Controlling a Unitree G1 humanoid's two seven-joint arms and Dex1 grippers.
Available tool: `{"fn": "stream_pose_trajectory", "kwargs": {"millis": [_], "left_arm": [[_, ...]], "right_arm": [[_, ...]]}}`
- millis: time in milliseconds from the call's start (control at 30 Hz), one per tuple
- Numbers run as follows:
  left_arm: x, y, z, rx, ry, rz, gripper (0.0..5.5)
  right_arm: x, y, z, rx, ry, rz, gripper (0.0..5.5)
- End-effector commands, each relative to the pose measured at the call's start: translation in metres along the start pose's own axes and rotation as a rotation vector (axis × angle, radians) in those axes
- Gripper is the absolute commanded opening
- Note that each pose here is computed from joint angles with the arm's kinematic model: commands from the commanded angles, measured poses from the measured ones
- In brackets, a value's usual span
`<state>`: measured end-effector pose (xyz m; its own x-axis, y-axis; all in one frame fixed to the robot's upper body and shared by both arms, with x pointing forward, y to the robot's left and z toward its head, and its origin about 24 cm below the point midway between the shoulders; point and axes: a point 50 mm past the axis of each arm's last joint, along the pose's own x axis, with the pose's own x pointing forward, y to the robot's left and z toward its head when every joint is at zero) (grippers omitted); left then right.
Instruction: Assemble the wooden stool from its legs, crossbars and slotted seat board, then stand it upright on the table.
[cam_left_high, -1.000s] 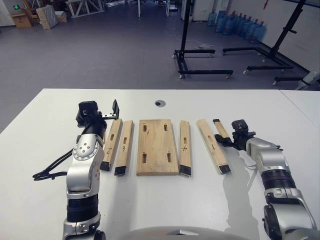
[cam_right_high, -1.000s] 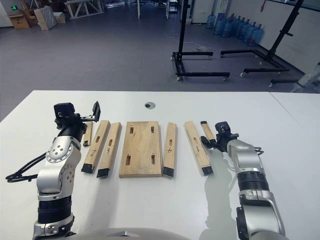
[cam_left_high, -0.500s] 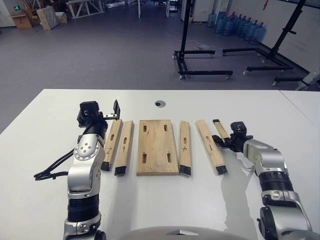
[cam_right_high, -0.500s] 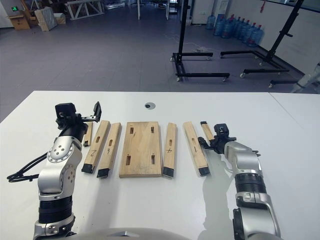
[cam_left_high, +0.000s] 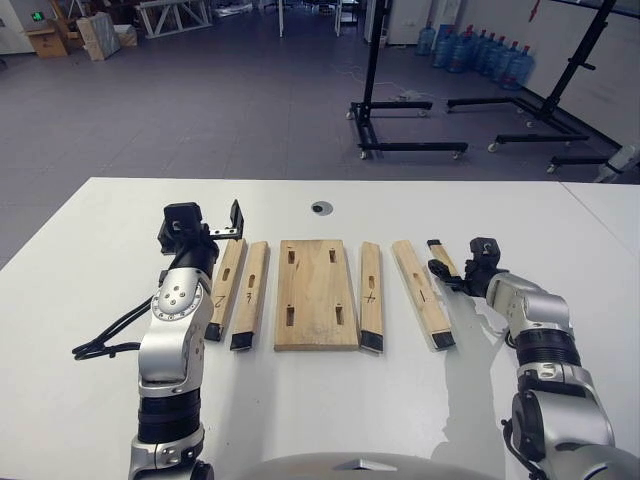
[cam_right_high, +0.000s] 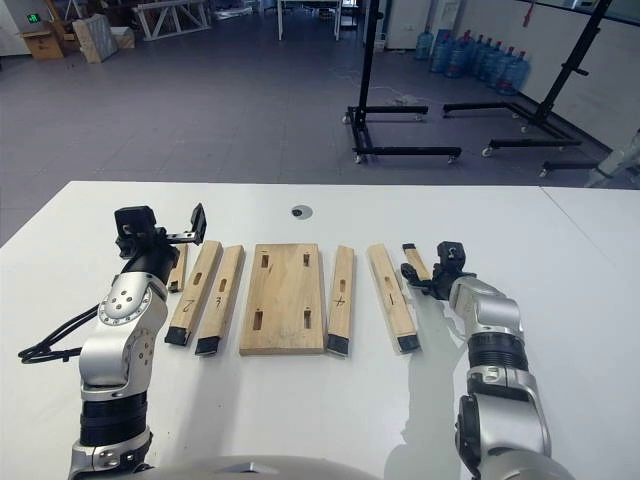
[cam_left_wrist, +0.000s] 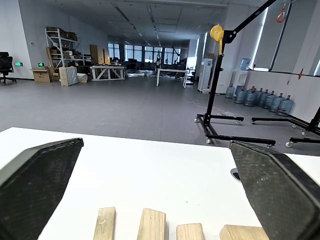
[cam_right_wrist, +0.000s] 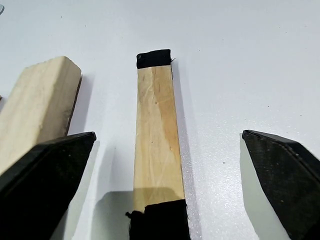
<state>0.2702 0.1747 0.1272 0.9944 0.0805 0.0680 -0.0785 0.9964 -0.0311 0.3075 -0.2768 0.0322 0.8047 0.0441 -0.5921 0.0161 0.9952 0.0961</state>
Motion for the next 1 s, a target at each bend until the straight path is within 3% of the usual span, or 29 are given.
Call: {"fn": "stream_pose_trajectory", "kwargs": {"millis": [33,167,1000], "left_arm": [[0.002,-0.001,0.0,0.005,0.001,0.001,5.39],[0.003,-0.003,0.0,0.005,-0.001,-0.005,5.39],[0.002,-0.001,-0.001,0.003,0.0,0.0,5.39]], "right_arm": [[0.001,0.006,-0.037,-0.04,0.141,0.023,5.31],[-0.003,0.009,-0.028,-0.137,0.126,0.018,5.31],[-0.004,0.011,-0.021,-0.17,0.04,-0.005,5.31]]}}
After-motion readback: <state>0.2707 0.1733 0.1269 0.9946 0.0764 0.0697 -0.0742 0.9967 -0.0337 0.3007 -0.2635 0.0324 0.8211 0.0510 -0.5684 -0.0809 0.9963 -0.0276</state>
